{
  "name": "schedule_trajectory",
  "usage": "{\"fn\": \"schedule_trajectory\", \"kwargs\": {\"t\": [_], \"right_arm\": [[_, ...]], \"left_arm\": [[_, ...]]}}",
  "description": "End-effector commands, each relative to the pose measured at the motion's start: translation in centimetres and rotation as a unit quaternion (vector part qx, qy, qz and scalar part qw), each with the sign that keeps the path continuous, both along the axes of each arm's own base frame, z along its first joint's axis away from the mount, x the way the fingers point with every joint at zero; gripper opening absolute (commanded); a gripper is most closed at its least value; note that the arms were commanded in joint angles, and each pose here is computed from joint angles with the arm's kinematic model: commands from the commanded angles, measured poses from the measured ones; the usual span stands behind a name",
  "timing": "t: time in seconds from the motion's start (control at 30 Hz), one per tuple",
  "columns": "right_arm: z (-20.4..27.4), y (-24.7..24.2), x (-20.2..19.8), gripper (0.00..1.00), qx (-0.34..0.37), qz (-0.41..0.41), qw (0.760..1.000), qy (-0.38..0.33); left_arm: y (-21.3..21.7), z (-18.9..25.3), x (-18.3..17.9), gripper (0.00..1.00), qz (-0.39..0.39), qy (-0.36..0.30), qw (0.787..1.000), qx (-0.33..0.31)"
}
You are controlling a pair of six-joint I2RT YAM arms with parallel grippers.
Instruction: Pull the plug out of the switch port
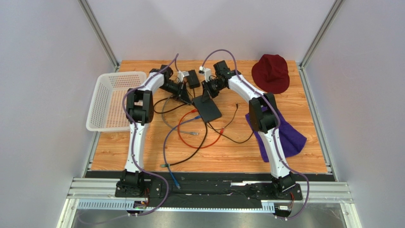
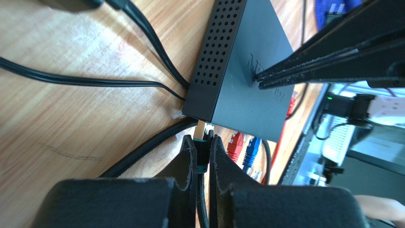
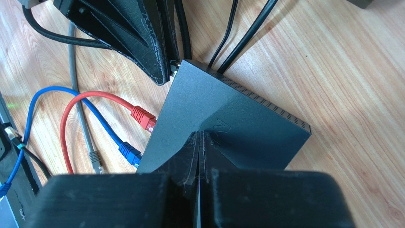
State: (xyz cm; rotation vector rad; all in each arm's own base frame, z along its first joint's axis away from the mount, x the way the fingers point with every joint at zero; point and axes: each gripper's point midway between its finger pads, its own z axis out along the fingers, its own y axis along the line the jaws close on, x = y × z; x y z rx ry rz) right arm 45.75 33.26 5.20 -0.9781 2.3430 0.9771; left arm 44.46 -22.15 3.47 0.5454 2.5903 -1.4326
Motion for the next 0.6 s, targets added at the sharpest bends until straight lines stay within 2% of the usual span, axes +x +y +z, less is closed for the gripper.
{"fn": "schedule_trajectory", "kwargs": {"t": [0.0, 0.1, 0.23, 0.27, 0.3, 0.4, 0.5, 0.57], "right_arm": [[-6.4, -1.6, -2.0, 0.00, -0.086, -0.003, 0.995, 0.043], [-6.5, -1.7, -2.1, 0.00, -0.087, -0.003, 0.995, 0.044], [-6.5, -1.7, -2.2, 0.00, -0.088, -0.002, 0.995, 0.043], [-6.5, -1.7, -2.1, 0.00, -0.089, -0.003, 0.995, 0.042], [-6.5, -1.7, -2.1, 0.00, -0.089, -0.003, 0.995, 0.041], [-6.6, -1.7, -2.0, 0.00, -0.091, -0.005, 0.995, 0.041], [-6.5, -1.7, -2.0, 0.00, -0.091, -0.005, 0.995, 0.042], [-6.6, -1.8, -2.1, 0.00, -0.092, -0.005, 0.995, 0.042]], "left_arm": [[-0.5, 1.8, 0.6, 0.00, -0.009, -0.023, 1.000, 0.011], [0.1, 3.5, 3.9, 0.00, 0.030, -0.057, 0.998, 0.002], [-0.1, 2.9, 2.6, 0.01, 0.026, -0.037, 0.999, 0.010], [-0.1, 1.8, 1.5, 0.08, 0.029, -0.009, 0.999, 0.015], [-0.1, 2.0, 1.1, 0.29, 0.032, -0.004, 0.999, 0.016], [0.9, 1.1, 1.1, 0.51, 0.053, -0.002, 0.997, 0.059], [1.3, 1.6, 2.1, 0.58, 0.080, -0.002, 0.995, 0.059], [1.1, 1.8, 2.5, 0.58, 0.089, 0.003, 0.995, 0.051]]}}
